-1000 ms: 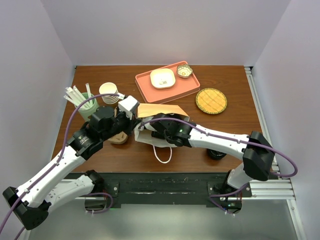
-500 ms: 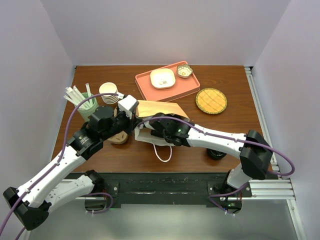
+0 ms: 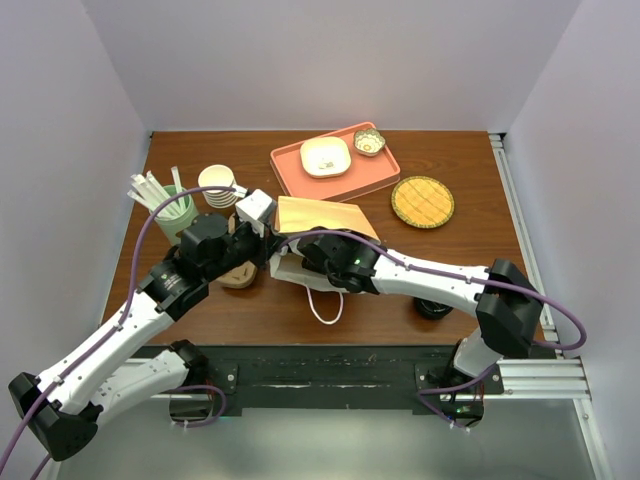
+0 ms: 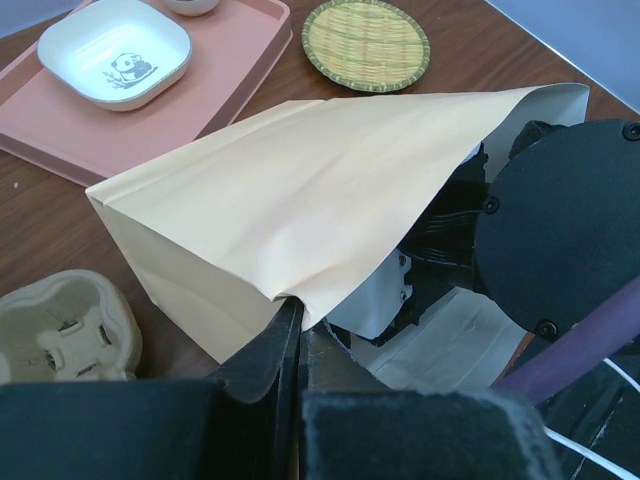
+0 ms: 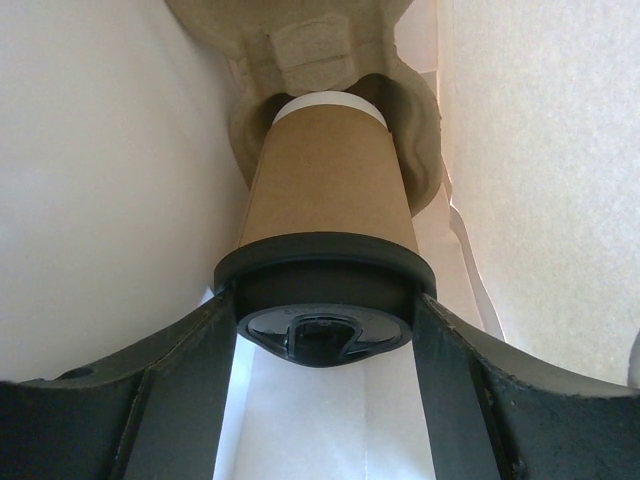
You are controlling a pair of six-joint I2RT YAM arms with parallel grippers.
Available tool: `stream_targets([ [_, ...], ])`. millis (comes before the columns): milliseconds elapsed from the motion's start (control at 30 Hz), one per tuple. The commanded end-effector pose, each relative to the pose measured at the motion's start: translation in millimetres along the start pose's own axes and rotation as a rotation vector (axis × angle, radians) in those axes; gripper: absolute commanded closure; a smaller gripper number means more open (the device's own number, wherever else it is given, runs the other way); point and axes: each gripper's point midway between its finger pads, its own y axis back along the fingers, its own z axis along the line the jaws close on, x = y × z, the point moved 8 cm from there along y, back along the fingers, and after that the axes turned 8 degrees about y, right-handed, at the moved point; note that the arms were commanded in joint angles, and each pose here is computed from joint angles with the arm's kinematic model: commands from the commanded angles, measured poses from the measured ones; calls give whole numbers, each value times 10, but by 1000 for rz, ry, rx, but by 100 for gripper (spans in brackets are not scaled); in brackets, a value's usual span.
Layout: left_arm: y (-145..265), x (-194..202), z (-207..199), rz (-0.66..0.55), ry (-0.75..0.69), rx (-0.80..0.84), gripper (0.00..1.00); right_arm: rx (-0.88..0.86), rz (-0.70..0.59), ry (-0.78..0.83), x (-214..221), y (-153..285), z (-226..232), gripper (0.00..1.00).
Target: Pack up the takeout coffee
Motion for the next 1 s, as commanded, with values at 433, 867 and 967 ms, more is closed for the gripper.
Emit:
stream_targets([
  [433, 85, -167, -331, -46, 93, 222, 100, 101, -56, -272, -130, -168, -166, 70],
  [867, 55, -204, -326, -41, 138, 222, 100, 58, -131, -243, -36, -228, -177, 68],
  [967, 48, -206, -322, -41, 141, 222, 100, 47, -166, -234, -2, -192, -210, 68],
])
